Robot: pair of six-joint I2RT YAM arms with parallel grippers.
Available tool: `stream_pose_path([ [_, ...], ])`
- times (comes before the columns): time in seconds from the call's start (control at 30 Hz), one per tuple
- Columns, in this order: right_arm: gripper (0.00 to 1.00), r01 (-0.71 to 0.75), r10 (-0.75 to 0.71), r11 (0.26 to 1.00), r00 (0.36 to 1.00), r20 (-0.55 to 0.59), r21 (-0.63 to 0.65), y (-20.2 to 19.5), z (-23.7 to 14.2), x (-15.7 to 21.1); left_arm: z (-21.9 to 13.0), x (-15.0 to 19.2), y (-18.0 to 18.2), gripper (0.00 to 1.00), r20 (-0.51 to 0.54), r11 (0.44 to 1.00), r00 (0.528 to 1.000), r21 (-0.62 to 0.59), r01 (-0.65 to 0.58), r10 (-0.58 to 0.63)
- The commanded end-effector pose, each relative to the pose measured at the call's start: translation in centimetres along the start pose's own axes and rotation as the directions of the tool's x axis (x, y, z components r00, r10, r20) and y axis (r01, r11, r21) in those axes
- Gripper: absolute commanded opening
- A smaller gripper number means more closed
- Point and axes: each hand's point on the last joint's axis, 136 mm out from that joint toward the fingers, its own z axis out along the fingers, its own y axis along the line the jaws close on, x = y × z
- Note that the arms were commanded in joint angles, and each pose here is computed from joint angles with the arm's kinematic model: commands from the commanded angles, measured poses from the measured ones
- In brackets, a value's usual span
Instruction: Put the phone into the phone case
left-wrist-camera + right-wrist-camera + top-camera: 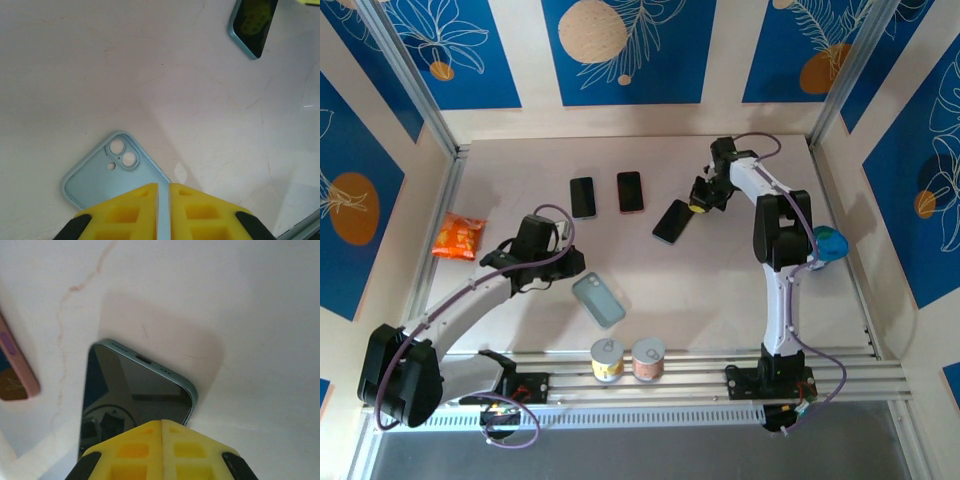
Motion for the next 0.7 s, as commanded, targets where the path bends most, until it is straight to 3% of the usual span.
stream_pose_path([
  [0.0, 0.00, 0.012, -0.012, 1.000, 1.000, -0.025, 0.014, 0.2, 0.3, 0.5, 0.1, 0.3, 0.9, 0.14, -0.011, 1.000, 1.000, -0.021, 0.008, -0.008],
  [0.23, 0.00, 0.006, -0.004, 0.999, 0.999, -0.043, 0.046, -0.3, 1.1, 0.4, 0.2, 0.4, 0.9, 0.14, -0.015, 1.000, 1.000, -0.022, 0.009, -0.009],
  [0.67, 0.00, -0.020, 0.031, 0.991, 0.996, -0.087, 0.131, -1.8, 1.9, 5.6, 1.0, -0.8, -0.9, 0.16, -0.028, 1.000, 0.999, 0.014, -0.020, 0.021],
])
